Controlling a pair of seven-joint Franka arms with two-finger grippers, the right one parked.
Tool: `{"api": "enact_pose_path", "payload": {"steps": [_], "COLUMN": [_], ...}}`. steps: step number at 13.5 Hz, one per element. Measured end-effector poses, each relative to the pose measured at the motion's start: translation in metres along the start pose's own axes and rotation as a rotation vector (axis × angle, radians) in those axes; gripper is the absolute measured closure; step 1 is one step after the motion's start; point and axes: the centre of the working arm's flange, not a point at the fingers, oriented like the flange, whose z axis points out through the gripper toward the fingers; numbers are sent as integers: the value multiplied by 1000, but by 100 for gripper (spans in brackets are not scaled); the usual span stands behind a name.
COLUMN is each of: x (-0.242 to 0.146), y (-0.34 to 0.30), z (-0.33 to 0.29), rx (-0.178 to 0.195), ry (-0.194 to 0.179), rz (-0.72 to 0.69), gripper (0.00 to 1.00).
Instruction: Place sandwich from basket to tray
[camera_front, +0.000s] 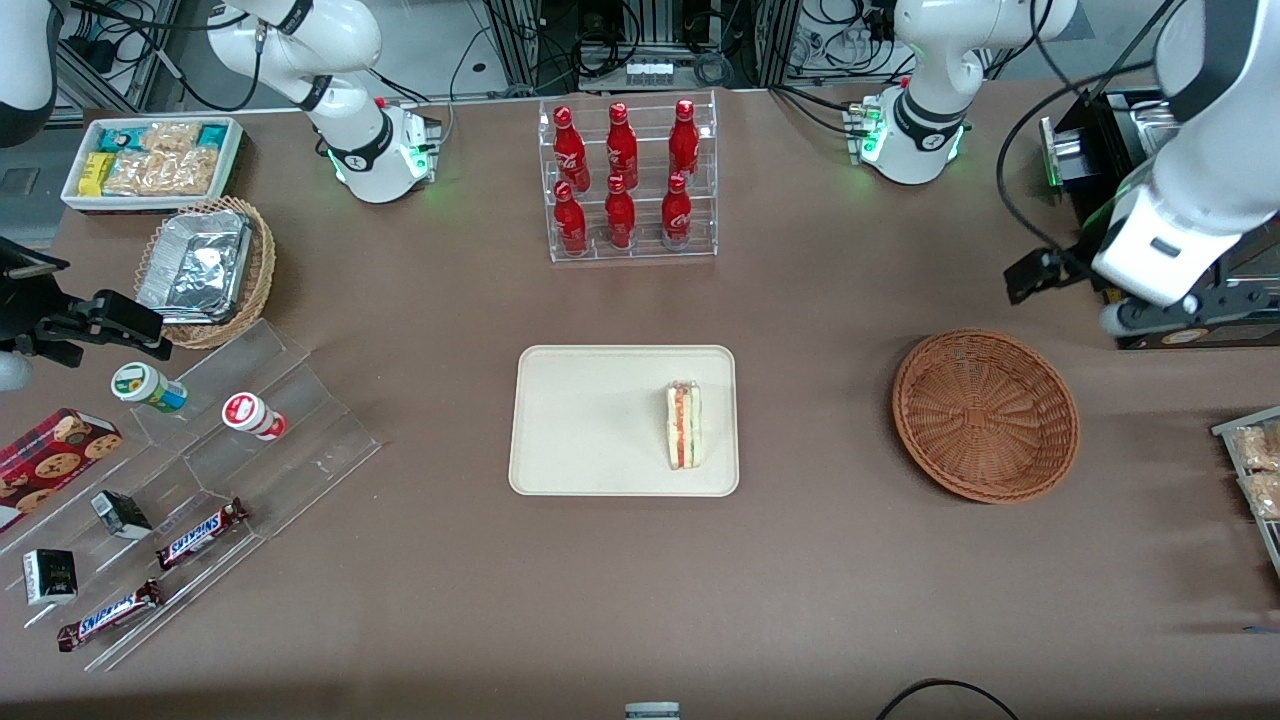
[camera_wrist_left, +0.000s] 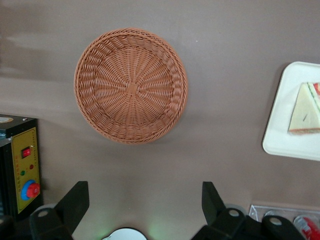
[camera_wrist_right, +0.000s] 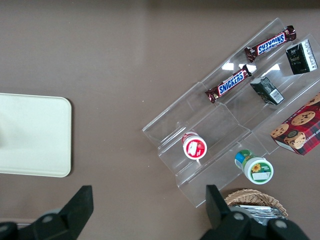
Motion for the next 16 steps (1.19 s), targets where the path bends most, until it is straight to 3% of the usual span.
{"api": "enact_pose_path", "payload": {"steps": [16], "x": [-13], "y": [-5], "z": [-39], "rx": [-13], "ry": [63], "rz": [105], "gripper": [0]}}
